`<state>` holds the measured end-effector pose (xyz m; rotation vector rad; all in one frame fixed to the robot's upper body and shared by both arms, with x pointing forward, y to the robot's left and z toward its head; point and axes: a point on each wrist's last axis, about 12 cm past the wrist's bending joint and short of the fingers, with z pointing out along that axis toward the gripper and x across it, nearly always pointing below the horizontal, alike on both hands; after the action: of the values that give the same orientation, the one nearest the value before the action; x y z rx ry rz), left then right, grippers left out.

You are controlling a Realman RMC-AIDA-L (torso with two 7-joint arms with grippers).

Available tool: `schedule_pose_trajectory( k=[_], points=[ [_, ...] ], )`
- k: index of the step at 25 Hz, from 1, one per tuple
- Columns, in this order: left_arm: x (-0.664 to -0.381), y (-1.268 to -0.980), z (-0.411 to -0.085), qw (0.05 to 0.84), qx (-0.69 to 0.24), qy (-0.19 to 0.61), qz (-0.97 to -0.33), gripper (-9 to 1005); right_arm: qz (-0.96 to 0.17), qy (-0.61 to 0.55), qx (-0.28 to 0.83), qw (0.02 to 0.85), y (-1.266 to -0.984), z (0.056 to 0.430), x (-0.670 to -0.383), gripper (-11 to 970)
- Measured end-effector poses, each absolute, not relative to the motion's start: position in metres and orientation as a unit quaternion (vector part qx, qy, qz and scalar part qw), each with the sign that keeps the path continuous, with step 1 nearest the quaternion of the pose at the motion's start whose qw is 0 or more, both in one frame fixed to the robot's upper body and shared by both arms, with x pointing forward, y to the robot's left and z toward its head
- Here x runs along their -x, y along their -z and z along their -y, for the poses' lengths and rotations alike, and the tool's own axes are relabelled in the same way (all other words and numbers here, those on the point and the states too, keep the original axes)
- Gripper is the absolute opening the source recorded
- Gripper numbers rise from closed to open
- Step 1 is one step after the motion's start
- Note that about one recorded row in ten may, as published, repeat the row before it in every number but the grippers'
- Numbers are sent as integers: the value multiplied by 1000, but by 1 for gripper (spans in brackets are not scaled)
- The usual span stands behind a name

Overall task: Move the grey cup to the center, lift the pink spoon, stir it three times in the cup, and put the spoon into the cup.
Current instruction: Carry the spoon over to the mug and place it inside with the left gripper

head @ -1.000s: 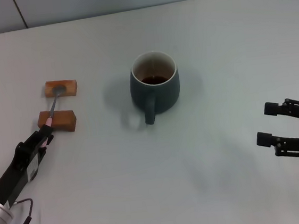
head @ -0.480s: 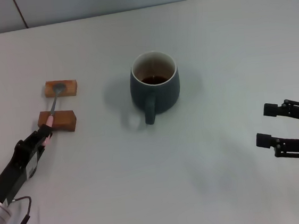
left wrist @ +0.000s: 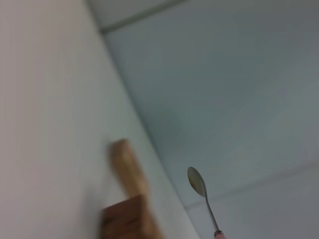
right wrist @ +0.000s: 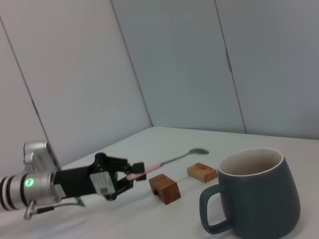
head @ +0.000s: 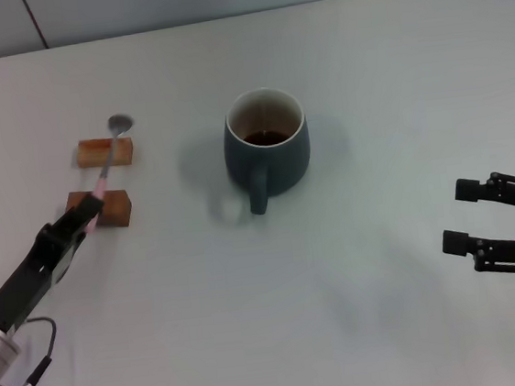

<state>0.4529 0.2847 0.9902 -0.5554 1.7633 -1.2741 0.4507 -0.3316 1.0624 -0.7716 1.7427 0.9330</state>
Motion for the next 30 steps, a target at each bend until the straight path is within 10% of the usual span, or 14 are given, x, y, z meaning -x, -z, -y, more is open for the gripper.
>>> schedule_pose_trajectory(
  k=[17,30],
  points=[
    [-575,-1122,-308,468,-181,419,-757,128,-717,-387,316,486,-1063,331,-453,826],
    [-596,-1197,-278,450,-371,304,-753,128,-717,-387,317,485,-1066,331,-456,825]
  ],
)
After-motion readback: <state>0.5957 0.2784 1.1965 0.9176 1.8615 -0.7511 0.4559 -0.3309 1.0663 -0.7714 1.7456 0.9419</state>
